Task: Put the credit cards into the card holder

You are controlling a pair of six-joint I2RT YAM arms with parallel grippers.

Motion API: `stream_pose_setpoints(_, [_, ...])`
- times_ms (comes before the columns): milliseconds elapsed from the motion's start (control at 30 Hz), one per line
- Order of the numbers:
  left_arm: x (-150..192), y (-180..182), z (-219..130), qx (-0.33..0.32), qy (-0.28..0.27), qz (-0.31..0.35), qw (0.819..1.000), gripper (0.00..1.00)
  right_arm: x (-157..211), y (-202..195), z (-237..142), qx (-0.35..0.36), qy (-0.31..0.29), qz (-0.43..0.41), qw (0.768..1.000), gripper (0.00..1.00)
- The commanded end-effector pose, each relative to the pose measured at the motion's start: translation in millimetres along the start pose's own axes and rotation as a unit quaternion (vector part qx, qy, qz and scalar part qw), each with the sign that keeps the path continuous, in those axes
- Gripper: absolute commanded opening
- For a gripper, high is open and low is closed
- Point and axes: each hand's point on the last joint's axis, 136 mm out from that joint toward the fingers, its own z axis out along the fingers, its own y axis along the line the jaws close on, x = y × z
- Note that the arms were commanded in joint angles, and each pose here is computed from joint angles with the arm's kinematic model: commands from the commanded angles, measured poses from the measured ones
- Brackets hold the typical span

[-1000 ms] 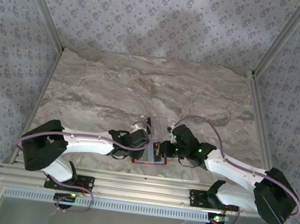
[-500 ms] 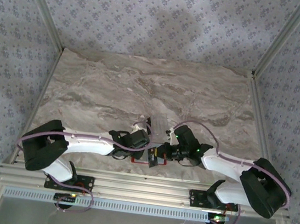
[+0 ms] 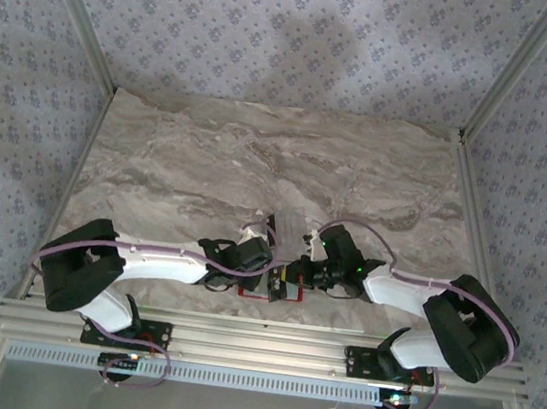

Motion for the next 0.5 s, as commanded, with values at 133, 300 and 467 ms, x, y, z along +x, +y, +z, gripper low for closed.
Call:
stream_pose_setpoints(133, [22, 13, 7, -0.022, 0.029, 0.007, 0.999, 0.36, -12, 3, 10, -0.009, 0.002, 0.009, 1.0, 0.0])
stream_pose_setpoints(300, [22, 15, 5, -0.019, 0.027, 0.006, 0.999, 0.35, -16, -2, 15, 0.004, -0.011, 0.009, 1.0, 0.0])
stream_pose_setpoints(467, [24, 17, 2, -0.017, 0.024, 0.004, 1.0, 0.36, -17, -9, 12, 0.037, -0.032, 0.0, 0.999, 0.0])
